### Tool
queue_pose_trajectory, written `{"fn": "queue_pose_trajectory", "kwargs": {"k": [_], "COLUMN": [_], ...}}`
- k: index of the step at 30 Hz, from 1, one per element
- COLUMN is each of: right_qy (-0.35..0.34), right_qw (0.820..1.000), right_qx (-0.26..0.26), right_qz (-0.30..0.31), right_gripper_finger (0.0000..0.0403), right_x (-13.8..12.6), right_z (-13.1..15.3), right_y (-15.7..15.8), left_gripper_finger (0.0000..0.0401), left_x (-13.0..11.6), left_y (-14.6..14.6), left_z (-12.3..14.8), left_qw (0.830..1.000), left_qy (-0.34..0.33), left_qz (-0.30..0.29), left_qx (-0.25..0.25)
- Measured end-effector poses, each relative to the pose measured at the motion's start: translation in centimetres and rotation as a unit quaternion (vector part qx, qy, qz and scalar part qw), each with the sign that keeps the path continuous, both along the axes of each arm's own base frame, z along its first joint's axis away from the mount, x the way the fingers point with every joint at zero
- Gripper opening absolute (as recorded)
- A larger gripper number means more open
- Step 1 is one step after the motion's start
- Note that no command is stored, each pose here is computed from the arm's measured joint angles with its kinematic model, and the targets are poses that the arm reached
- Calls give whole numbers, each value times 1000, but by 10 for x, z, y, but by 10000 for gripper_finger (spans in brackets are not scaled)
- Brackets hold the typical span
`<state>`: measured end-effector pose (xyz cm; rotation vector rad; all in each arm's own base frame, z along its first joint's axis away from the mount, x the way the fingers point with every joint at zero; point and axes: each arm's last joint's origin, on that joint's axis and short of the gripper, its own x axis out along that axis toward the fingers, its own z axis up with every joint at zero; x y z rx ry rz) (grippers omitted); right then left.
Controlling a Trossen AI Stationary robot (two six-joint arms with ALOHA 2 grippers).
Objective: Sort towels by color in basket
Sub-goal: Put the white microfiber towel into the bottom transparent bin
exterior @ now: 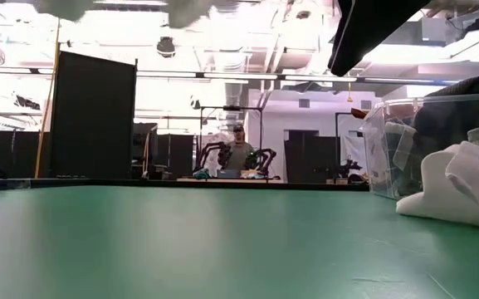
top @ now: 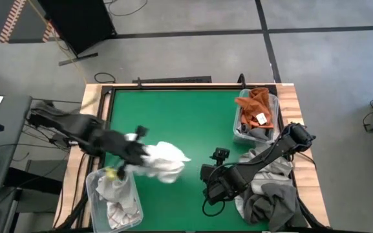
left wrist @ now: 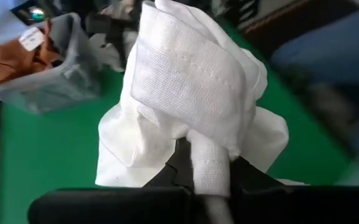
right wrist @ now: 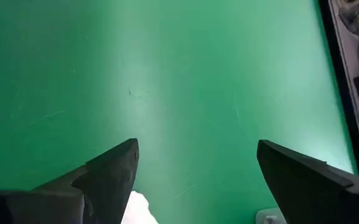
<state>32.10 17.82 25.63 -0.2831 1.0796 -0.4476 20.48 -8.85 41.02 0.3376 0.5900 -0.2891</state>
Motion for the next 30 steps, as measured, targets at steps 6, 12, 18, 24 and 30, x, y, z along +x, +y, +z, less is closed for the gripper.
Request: {"fn": "queue_pose_trajectory", "kwargs": {"k": [6,12,18,24,30], "right_qy": [1,-4,-11,-16,-19], "right_qw": [1000,1000,1000,1000,1000], "right_qx": [-12,-22,-20,-17,-15], "right_qz": [4,3,3,3,3], "right_gripper_finger": [363,353,336,327,327], "right_x": [2,4,5,6,6], "right_z": [0,1,1,1,1], "right_y": [-3,-6,-5,-4,-4], "left_gripper_finger": [17,17,17,17,17], "left_x": [-71,-98,-101,-94,-75], "left_y": [-3,-18,-41,-62,-77], "left_z": [8,-25,-64,-108,-145], "left_qw": [991,969,943,908,899], "left_qy": [48,177,273,354,377], "left_qz": [6,52,74,78,53], "left_qx": [-128,-164,-175,-211,-215]}}
